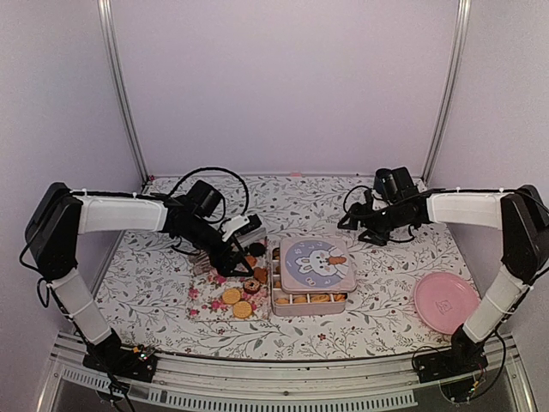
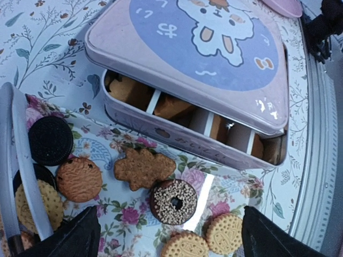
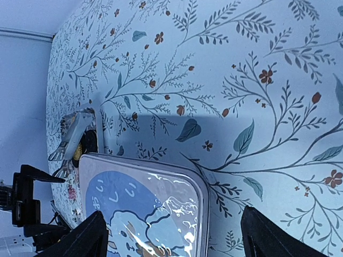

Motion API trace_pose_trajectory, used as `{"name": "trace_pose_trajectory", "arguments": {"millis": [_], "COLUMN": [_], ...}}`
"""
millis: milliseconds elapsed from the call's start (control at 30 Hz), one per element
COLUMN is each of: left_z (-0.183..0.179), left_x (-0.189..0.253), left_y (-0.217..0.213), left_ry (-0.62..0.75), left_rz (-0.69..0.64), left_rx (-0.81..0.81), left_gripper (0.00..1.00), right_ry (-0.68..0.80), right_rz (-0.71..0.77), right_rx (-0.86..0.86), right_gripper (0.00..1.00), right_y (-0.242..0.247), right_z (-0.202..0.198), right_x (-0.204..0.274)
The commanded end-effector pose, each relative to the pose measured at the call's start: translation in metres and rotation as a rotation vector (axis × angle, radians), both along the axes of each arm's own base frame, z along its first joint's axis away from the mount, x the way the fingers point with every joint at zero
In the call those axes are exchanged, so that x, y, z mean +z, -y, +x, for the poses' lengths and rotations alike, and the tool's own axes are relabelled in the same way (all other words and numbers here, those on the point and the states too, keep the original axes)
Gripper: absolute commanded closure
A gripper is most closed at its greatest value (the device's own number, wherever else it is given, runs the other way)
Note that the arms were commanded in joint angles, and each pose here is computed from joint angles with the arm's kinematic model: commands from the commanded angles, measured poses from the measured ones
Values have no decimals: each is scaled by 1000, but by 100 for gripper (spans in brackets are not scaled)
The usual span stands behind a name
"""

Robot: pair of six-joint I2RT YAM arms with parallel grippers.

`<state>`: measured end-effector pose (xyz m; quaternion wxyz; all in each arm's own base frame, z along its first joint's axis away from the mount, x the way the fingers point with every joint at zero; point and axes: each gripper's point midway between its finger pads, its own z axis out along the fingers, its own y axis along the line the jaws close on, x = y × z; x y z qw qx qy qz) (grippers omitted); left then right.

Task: Pack the cookies
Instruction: Adjust the box lid on the plate.

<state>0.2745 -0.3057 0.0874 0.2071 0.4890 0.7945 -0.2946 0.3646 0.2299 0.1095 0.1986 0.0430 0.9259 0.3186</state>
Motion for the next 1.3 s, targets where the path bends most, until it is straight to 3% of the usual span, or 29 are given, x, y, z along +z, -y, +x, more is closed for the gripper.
{"name": "trace_pose_trajectory", "arguments": {"millis": [0, 400, 1267], "left_z": [-12, -20, 2], "left_x": [6, 10, -3], "left_y": [9, 22, 47], "left_ry": [6, -48, -81], "left_rz": [-41, -103, -125], "left_rx": [-50, -71, -30], "left_gripper": [9, 5, 12], "right_ry": [-42, -80, -27], "right_rz": [125, 107, -66], "right_rx": [40, 82, 207], "right_gripper": [12, 12, 13], "right_y": [-18, -33, -75], "right_z": [-6, -22, -66], "right_x": [-9, -33, -24]}}
